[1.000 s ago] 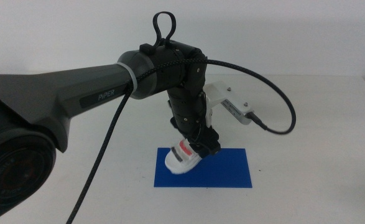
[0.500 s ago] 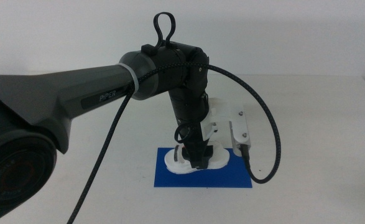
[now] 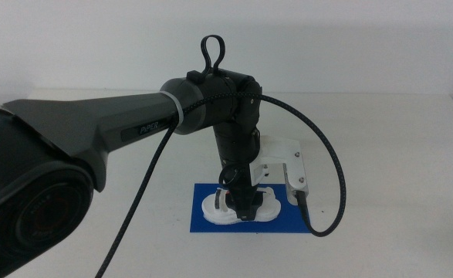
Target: Use one arm to grab the shoe from the table and place it on the mat.
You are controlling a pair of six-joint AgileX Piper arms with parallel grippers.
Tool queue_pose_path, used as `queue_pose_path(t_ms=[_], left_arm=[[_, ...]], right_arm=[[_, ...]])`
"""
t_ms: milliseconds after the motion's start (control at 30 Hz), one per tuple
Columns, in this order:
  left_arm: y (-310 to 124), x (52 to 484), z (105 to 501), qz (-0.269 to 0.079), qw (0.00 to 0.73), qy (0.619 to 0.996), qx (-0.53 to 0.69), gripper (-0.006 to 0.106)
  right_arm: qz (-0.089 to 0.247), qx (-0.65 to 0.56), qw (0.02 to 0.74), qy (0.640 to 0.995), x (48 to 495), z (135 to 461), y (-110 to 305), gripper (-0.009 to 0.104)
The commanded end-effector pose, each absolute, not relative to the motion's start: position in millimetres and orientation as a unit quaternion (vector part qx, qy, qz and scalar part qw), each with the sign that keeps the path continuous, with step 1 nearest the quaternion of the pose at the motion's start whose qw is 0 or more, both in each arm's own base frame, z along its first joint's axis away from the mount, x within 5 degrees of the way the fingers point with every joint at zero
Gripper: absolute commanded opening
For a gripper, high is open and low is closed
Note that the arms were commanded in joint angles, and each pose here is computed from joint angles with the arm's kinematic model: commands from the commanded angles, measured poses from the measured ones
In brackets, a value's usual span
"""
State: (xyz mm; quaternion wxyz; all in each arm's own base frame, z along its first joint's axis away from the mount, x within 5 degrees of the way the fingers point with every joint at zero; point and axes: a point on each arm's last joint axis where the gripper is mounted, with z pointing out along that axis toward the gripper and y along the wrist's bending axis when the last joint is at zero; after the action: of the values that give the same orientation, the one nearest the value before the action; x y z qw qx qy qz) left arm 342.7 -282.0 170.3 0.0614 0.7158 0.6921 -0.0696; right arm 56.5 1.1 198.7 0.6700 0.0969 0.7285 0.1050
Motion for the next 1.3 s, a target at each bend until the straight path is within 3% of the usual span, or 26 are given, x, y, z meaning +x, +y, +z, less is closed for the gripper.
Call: queue_pose_path(t_ms=[0, 67, 100, 333, 467, 600, 767, 867, 967, 1100, 1267], left_arm=[[-283, 343, 172, -0.067, 0.067, 0.691, 0.717, 0.000], [-283, 343, 172, -0.069, 0.067, 0.690, 0.718, 0.006], [-285, 343, 173, -0.076, 0.076, 0.692, 0.714, 0.027], [-287, 347, 174, -0.070, 0.099, 0.692, 0.711, 0.094], [-286, 345, 188, -0.072, 0.096, 0.694, 0.709, 0.094], [-281, 337, 237, -0.070, 0.126, 0.686, 0.713, 0.094], [-258, 310, 331, -0.059, 0.231, 0.708, 0.664, 0.094], [-235, 291, 383, -0.050, 0.298, 0.765, 0.569, 0.094], [-207, 268, 427, -0.062, 0.361, 0.786, 0.498, 0.094], [-162, 238, 462, -0.070, 0.448, 0.782, 0.427, 0.094], [-111, 207, 477, -0.089, 0.536, 0.782, 0.306, 0.094]], right_arm=[[0.102, 0.092, 0.674, 0.725, 56, 199, 1, 0.079], [0.102, 0.092, 0.674, 0.725, 56, 199, 1, 0.079], [0.102, 0.092, 0.674, 0.725, 56, 199, 1, 0.079], [0.102, 0.092, 0.674, 0.725, 56, 199, 1, 0.079], [0.102, 0.092, 0.674, 0.725, 56, 199, 1, 0.079], [0.102, 0.092, 0.674, 0.725, 56, 199, 1, 0.079], [0.102, 0.092, 0.674, 0.725, 56, 199, 1, 0.079], [0.102, 0.092, 0.674, 0.725, 56, 199, 1, 0.079], [0.102, 0.092, 0.674, 0.725, 56, 199, 1, 0.079], [0.102, 0.092, 0.674, 0.725, 56, 199, 1, 0.079], [0.102, 0.092, 0.674, 0.725, 56, 199, 1, 0.079]])
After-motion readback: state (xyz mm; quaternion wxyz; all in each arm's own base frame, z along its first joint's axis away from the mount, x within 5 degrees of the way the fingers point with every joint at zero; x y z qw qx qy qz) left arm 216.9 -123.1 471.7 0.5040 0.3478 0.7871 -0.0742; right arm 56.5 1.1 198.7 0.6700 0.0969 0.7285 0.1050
